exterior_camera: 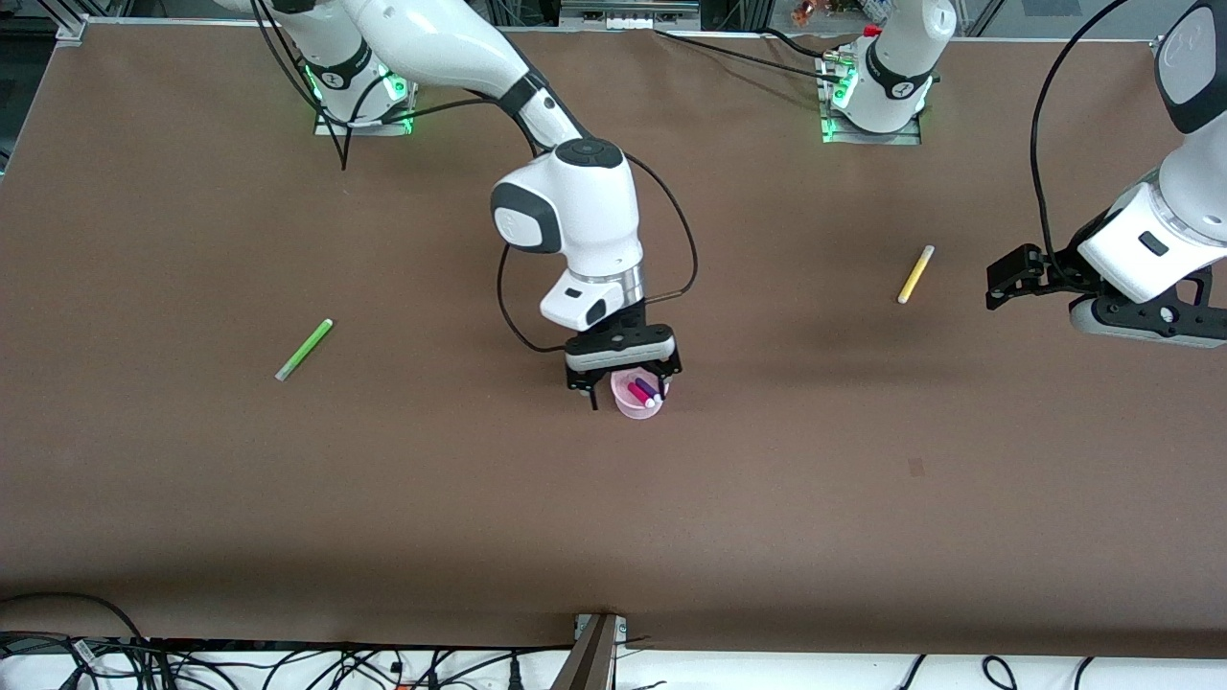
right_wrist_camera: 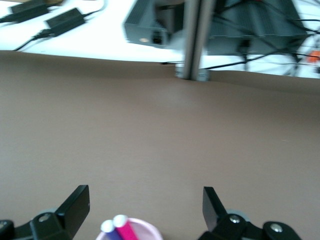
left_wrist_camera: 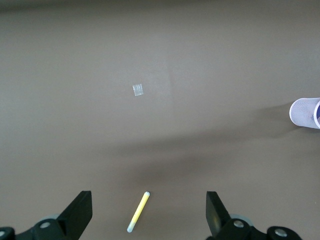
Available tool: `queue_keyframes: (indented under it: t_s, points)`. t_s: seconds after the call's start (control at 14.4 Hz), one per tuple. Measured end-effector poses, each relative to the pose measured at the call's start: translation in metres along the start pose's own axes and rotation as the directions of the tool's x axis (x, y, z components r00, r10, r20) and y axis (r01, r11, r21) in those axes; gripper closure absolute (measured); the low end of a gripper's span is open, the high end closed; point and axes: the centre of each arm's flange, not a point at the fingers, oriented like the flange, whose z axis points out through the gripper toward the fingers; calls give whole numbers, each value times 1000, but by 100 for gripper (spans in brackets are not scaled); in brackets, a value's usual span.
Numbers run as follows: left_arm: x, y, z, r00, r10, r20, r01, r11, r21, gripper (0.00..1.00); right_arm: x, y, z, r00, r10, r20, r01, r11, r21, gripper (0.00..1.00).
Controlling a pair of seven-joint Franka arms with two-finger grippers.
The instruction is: Organize pens into pink holder with both arms
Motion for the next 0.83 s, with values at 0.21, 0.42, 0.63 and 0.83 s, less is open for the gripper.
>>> queue_keyframes:
  t_s: [0.21,0.42,0.63,0.83]
  points:
    - [0,0,0,1000,0,-1,0,1000,0,0,33,37,-33,982,78,171,-78,997,-6,0]
    - [0,0,0,1000,0,-1,0,1000,0,0,71,108,-75,927,123,354,-121,992,-28,0]
    - [0,0,-1,1000,0,-2,0,1000,0,0,98,198,-128,863,112,492,-106,994,-40,0]
    - [0,1,-1,1000,2,-2,-2,1000,0,0,99,289,-181,834,71,547,-75,997,-15,0]
